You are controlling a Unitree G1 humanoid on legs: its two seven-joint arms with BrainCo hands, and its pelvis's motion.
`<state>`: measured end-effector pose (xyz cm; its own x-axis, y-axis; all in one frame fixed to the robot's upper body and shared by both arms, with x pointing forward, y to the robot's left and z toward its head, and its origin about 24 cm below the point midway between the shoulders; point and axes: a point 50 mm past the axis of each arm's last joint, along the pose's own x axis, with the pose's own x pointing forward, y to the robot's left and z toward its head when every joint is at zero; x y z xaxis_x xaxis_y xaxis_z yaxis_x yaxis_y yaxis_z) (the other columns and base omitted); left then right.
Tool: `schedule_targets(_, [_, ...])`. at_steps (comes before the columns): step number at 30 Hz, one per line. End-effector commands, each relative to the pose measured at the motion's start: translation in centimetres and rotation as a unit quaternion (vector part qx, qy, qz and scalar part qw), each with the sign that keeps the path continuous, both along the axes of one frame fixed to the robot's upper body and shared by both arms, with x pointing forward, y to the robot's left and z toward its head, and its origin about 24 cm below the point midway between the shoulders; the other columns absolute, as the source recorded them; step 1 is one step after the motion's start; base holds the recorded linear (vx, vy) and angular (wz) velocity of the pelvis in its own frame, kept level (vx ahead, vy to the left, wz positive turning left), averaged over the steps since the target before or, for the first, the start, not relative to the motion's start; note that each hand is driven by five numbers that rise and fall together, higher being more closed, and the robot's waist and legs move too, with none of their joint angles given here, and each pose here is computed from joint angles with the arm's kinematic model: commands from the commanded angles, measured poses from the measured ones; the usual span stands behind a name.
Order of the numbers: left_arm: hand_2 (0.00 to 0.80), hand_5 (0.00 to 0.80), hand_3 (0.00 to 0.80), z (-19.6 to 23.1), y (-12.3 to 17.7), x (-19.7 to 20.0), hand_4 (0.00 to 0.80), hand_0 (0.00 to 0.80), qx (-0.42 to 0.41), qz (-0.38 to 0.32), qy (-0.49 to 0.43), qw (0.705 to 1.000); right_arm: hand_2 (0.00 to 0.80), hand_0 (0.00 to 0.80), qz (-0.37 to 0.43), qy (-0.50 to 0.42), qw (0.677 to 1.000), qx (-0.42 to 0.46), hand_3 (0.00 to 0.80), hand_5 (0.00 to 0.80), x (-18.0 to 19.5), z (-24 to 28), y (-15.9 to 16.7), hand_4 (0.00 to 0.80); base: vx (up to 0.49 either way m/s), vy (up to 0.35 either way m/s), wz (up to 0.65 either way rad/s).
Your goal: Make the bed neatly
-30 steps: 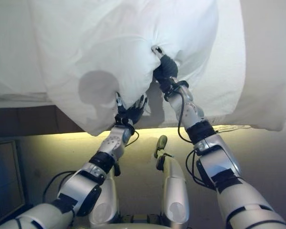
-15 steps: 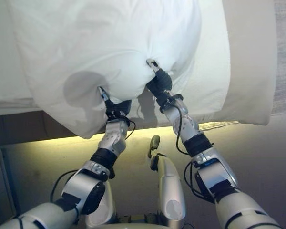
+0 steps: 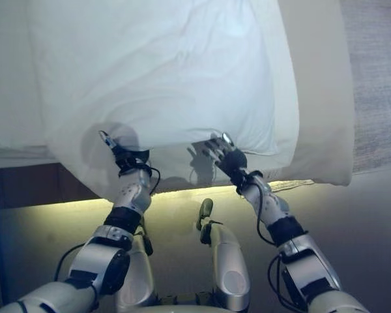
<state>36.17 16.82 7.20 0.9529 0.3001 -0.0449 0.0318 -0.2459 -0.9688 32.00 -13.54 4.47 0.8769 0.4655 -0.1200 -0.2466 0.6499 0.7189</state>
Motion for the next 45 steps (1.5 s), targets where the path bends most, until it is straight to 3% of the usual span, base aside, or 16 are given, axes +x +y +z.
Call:
schedule_targets(1, [0.0, 0.0, 0.0, 0.7, 6.3, -1.4, 0.0, 0.0, 0.045, 0.075, -0.041, 0.995, 0.0, 0.0, -0.017, -0.004, 1.0, -0.003, 0.0, 0.0, -1.8, -1.2, -2.9, 0.0, 0.099, 0.042, 0.03])
schedule_targets(6, [0.0, 0.0, 0.0, -3.1, 9.2, -4.2, 0.0, 0.0, 0.051, 0.09, 0.0, 0.995, 0.0, 0.0, -0.04, 0.083, 0.995, -0.024, 0.0, 0.0, -5.8, -6.3, -5.7, 0.0, 0.153, 0.066, 0.02])
schedule_targets(13, [0.0, 0.0, 0.0, -7.8, 10.5, -8.8, 0.0, 0.0, 0.032, 0.121, 0.049, 0.991, 0.0, 0.0, -0.08, 0.176, 0.981, -0.013, 0.0, 0.0, -10.0, -10.3, -7.1, 0.0, 0.186, 0.099, 0.04])
schedule_targets(19, [0.0, 0.0, 0.0, -9.7, 10.6, -10.9, 0.0, 0.0, 0.021, 0.139, 0.066, 0.988, 0.0, 0.0, -0.096, 0.215, 0.972, -0.013, 0.0, 0.0, -11.7, -12.0, -7.1, 0.0, 0.105, 0.096, 0.06])
schedule_targets(28, [0.0, 0.0, 0.0, -10.8, 14.5, -14.2, 0.0, 0.0, 0.056, 0.169, 0.102, 0.979, 0.0, 0.0, -0.114, 0.231, 0.966, -0.035, 0.0, 0.0, -12.8, -13.0, -8.9, 0.0, 0.032, 0.074, 0.11])
schedule_targets(37, [0.0, 0.0, 0.0, -12.0, 20.5, -20.3, 0.0, 0.0, 0.06, 0.263, 0.169, 0.948, 0.0, 0.0, -0.133, 0.248, 0.959, -0.029, 0.0, 0.0, -13.6, -13.7, -10.3, 0.0, 0.008, 0.068, 0.1])
schedule_targets(45, [0.0, 0.0, 0.0, -11.7, 25.2, -26.9, 0.0, 0.0, 0.059, 0.365, 0.228, 0.901, 0.0, 0.0, -0.159, 0.244, 0.957, -0.021, 0.0, 0.0, -13.6, -13.7, -11.5, 0.0, -0.001, 0.038, 0.02])
